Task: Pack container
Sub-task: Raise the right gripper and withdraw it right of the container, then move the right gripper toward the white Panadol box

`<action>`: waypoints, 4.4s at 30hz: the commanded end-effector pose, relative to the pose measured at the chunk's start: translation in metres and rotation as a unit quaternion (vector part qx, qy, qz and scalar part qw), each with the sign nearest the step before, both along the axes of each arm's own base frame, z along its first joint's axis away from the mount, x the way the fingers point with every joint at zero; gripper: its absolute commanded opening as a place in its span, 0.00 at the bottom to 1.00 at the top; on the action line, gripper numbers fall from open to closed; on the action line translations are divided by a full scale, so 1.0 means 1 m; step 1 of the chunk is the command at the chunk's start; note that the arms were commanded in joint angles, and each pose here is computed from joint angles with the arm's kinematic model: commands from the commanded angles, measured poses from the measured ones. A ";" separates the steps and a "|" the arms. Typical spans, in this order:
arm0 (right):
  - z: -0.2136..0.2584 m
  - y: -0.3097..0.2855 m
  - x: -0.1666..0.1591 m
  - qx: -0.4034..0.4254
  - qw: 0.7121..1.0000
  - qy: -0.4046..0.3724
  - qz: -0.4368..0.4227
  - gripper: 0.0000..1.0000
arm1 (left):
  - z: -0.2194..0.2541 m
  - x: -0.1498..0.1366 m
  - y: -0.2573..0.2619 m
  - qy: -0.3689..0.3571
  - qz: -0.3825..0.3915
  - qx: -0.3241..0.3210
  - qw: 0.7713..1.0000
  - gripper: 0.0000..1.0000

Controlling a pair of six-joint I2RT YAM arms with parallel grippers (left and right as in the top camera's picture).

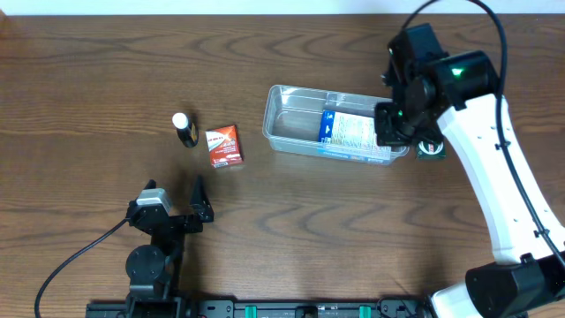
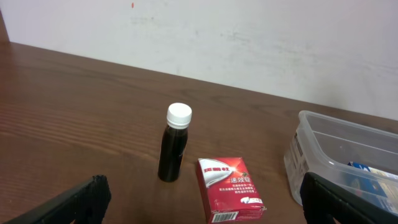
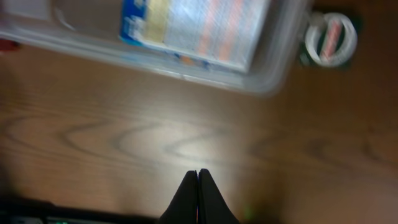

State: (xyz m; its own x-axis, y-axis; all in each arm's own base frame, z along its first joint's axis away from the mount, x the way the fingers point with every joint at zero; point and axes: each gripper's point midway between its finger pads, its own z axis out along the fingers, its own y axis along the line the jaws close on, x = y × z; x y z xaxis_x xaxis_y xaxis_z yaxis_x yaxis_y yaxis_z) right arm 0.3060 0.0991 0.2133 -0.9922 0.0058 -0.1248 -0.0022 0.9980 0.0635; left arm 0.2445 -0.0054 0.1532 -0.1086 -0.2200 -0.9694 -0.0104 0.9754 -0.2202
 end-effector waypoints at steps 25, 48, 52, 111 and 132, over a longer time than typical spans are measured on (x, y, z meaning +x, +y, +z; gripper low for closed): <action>-0.108 -0.030 -0.011 -0.029 0.993 0.068 -0.088 0.01 | -0.017 -0.001 0.000 0.024 0.001 0.006 1.000 0.98; -0.117 -0.050 -0.011 -0.058 0.990 0.067 -0.114 0.01 | -0.017 -0.001 0.000 0.024 0.001 0.006 1.000 0.98; -0.118 -0.049 -0.006 -0.057 0.990 0.057 -0.114 0.01 | -0.017 -0.001 0.000 0.024 0.001 0.006 1.000 0.98; -0.134 -0.035 0.021 -0.023 0.999 -0.003 -0.039 0.02 | -0.017 -0.001 0.000 0.024 0.001 0.006 1.000 0.98; -0.024 -0.130 -0.015 0.031 0.983 -0.128 -0.126 0.09 | -0.017 -0.001 0.000 0.024 0.001 0.006 1.000 0.98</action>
State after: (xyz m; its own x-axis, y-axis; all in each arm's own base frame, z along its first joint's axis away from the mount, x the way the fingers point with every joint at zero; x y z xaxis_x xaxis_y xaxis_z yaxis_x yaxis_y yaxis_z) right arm 0.2942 -0.0051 0.1791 -0.9230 0.2091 -0.3231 0.1598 0.9719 0.1727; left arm 0.2445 -0.0053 0.1531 -0.1089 -0.2200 -0.9694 -0.0109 0.9754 -0.2201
